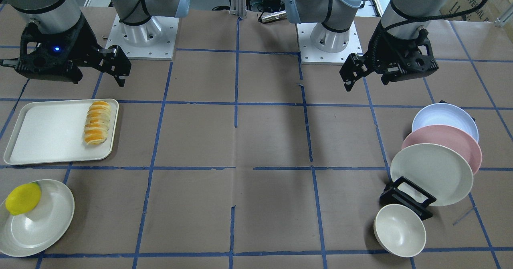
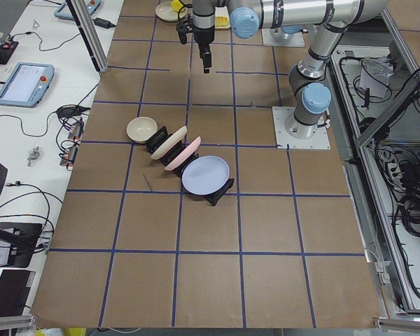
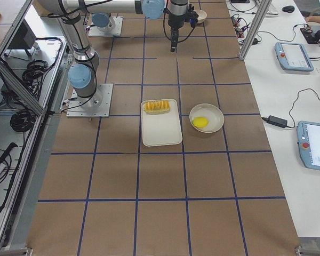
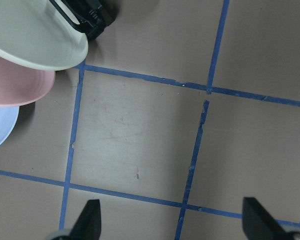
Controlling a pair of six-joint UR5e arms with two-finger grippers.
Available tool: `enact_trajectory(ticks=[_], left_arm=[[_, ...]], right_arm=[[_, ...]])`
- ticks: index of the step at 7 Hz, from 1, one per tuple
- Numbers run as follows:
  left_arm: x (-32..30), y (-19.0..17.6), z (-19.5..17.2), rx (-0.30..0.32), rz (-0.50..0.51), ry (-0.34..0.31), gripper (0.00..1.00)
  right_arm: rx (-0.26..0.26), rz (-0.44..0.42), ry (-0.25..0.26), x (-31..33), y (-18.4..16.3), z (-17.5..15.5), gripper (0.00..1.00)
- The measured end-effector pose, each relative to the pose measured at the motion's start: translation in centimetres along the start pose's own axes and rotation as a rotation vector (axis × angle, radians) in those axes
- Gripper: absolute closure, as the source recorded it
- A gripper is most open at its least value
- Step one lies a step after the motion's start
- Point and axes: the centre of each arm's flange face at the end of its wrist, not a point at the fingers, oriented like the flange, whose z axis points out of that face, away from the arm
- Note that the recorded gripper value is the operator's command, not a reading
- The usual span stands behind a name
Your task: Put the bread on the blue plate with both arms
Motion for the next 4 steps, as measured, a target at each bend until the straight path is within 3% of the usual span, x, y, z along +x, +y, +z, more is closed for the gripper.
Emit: enact_trajectory(ticks=[1, 4], left_arm=[[0.3, 0.1, 0.1, 0.000, 0.010, -0.001, 0.00], [-3.8, -1.5, 0.0, 0.013, 0.199, -0.010, 0.00]], right_arm=[[0.023, 0.001, 0.003, 0.0, -0.2, -0.2, 0.00], [0.075, -0.005, 0.009, 0.3, -1.1, 0.0, 0.00]])
